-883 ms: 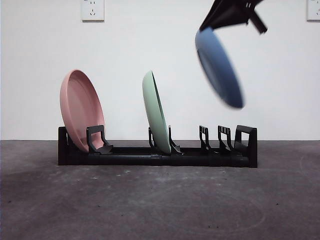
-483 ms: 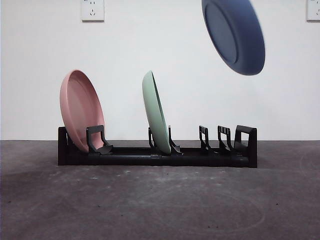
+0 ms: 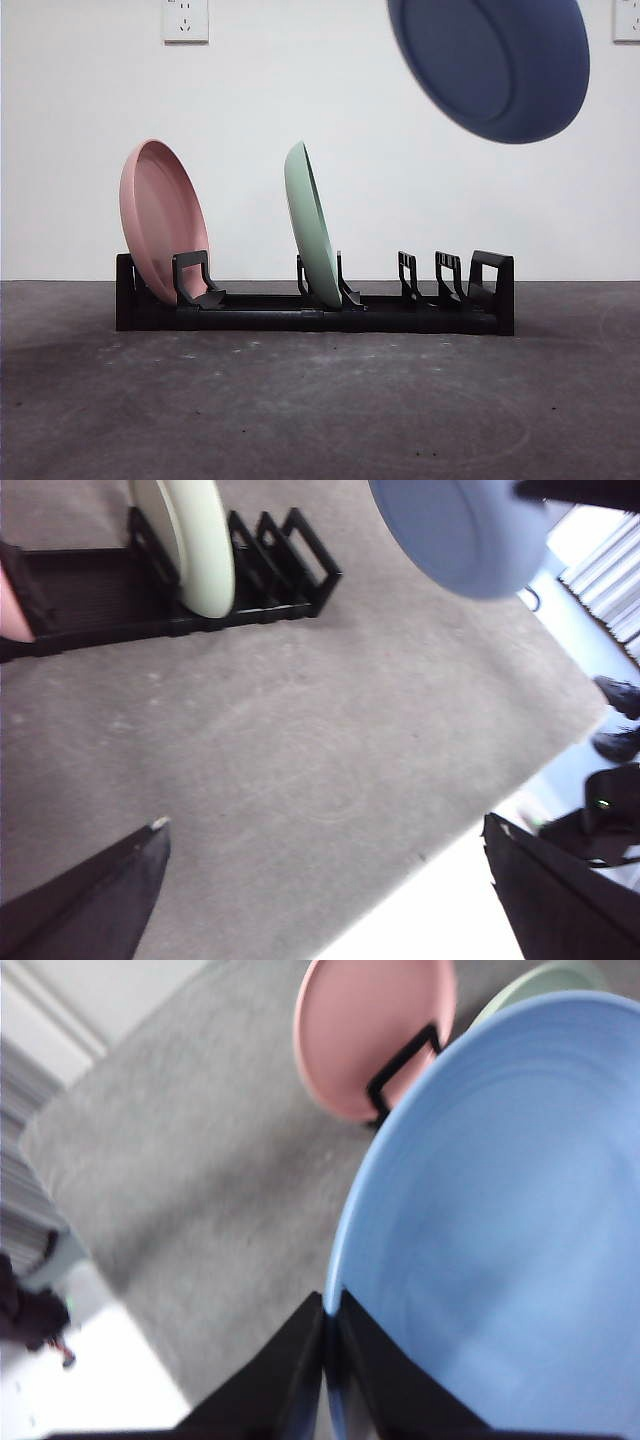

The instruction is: Place the plate

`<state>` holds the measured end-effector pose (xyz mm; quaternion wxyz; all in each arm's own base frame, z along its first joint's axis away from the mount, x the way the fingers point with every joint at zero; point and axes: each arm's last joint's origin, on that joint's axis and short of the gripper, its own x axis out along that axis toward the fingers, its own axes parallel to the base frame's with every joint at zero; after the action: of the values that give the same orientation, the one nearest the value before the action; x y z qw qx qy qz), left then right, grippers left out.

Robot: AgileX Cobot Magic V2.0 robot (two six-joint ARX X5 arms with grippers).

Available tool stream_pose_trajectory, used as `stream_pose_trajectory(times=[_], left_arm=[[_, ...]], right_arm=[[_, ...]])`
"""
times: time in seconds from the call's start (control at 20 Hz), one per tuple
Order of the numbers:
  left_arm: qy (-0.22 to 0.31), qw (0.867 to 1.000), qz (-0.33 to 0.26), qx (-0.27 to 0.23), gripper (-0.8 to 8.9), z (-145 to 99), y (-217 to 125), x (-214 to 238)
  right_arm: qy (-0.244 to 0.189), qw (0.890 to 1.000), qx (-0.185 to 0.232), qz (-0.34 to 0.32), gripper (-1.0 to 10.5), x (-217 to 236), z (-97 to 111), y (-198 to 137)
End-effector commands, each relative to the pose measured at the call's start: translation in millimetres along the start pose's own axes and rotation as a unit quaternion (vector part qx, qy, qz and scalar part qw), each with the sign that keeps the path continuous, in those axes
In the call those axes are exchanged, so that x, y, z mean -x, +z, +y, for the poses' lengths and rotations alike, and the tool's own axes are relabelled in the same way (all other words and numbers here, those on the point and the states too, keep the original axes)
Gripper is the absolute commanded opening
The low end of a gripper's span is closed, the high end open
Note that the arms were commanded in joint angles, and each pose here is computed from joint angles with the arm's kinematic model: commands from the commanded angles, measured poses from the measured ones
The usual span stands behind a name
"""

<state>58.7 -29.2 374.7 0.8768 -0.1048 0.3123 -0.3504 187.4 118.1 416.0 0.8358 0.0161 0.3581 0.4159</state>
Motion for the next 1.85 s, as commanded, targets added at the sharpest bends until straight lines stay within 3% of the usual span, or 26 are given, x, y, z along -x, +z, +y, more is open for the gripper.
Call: stream_pose_trajectory(times=[0.05, 0.35, 0.5, 0.7, 0.85, 1.1, 1.55, 1.85], left_arm=[[0.010, 1.000, -0.013, -0.017, 4.98, -1.6, 4.8, 2.3], [0.012, 0.999, -0.021, -0.021, 4.98, -1.6, 6.6, 2.3], [0.026, 0.999, -0.020, -0.020, 4.98, -0.1, 7.7, 0.9], [0.033, 0.999, -0.023, -0.021, 4.98, 0.6, 8.6, 0.4], [0.033, 0.999, -0.028, -0.023, 4.98, 1.0, 10.7, -0.5], [0.033, 0.999, -0.026, -0.022, 4.98, 2.0, 12.3, -2.4], [0.033, 0.999, -0.024, -0.021, 4.98, 2.5, 12.7, -3.3], [0.033, 0.999, -0.024, -0.021, 4.98, 2.5, 12.7, -3.3]], right_arm=[[-0.012, 0.999, 0.039, 0.012, 0.1, -1.7, 13.2, -1.9], [-0.016, 0.994, 0.082, 0.064, 0.1, -9.5, 42.6, -17.8], [0.007, 0.989, 0.111, 0.096, 0.1, -19.9, 62.4, -30.8], [-0.019, 0.980, 0.137, 0.146, 0.1, -47.8, 78.5, -62.2], [-0.011, 0.977, 0.136, 0.164, 0.1, -78.2, 83.5, -92.1], [-0.058, 0.965, 0.184, 0.177, 0.1, -120.7, 91.4, -136.7], [-0.081, 0.946, 0.207, 0.236, 0.1, -181.5, 95.4, -165.0], [-0.132, 0.935, 0.234, 0.230, 0.1, -202.4, 97.8, -175.8]])
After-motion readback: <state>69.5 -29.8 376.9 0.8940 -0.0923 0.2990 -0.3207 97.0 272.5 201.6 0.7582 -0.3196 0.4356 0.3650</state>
